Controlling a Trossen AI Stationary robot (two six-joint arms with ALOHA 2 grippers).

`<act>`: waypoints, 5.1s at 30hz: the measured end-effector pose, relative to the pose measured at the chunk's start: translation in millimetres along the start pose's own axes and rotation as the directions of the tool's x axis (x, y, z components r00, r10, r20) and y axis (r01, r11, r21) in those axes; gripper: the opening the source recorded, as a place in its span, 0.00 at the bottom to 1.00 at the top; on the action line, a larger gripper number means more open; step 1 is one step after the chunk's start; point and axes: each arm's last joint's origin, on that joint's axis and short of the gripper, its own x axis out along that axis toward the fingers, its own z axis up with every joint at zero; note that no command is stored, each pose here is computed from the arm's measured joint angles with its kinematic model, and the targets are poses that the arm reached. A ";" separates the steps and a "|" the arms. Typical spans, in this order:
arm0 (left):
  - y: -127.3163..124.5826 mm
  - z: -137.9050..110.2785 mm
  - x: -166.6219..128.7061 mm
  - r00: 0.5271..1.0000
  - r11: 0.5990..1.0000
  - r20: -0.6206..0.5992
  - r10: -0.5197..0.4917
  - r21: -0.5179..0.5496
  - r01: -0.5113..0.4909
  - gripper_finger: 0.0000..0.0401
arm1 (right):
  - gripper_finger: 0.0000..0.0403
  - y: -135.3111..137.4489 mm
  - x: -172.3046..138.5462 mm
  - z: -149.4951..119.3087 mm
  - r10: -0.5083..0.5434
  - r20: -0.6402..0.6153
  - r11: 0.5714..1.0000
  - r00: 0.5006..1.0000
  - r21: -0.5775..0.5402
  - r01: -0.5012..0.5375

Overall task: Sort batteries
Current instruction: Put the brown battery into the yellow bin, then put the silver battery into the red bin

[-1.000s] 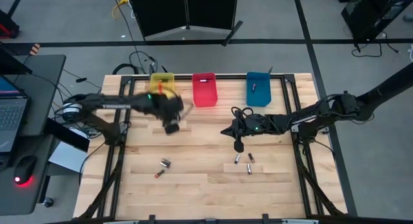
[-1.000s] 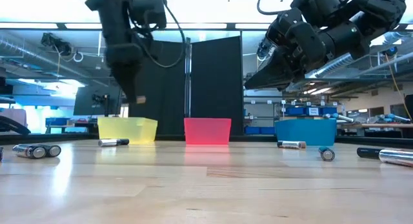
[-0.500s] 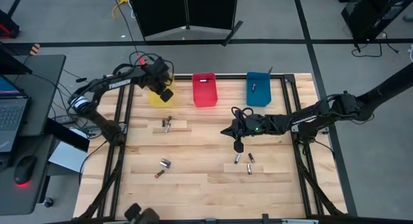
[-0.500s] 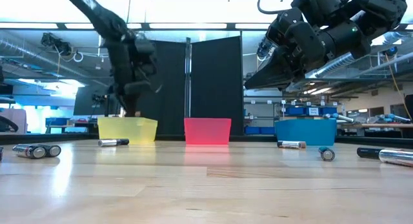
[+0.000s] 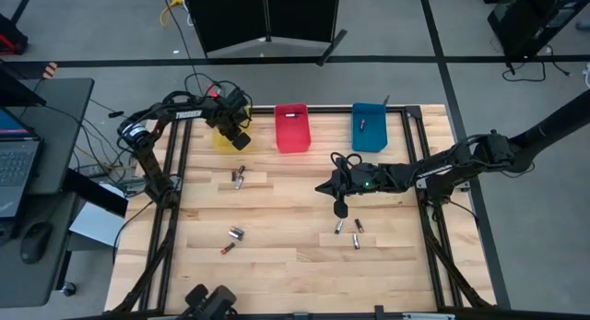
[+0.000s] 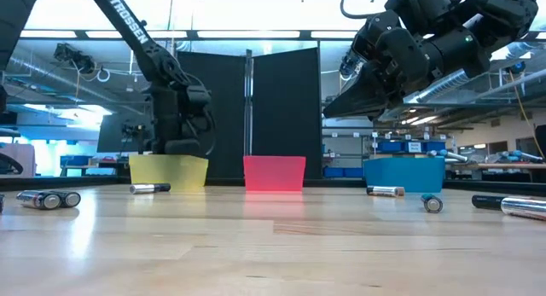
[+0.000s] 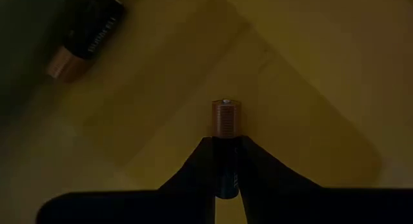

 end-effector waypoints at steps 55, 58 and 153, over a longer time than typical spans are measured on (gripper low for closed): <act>-111.3 -98.6 -91.6 0.288 0.937 0.895 -0.340 0.296 0.186 0.06 | 0.32 3.0 -24.9 -44.4 -0.384 -0.403 0.823 0.831 0.259 0.506; -113.1 -100.3 -90.8 0.289 0.935 0.892 -0.349 0.311 0.170 0.06 | 0.34 1.4 -26.3 -45.9 -0.427 -0.405 0.807 0.809 0.232 0.543; -121.3 -104.3 -91.5 0.288 0.917 0.871 -0.398 0.367 0.155 0.06 | 0.18 -237.2 153.8 85.1 -0.142 -0.683 0.969 0.717 0.053 0.242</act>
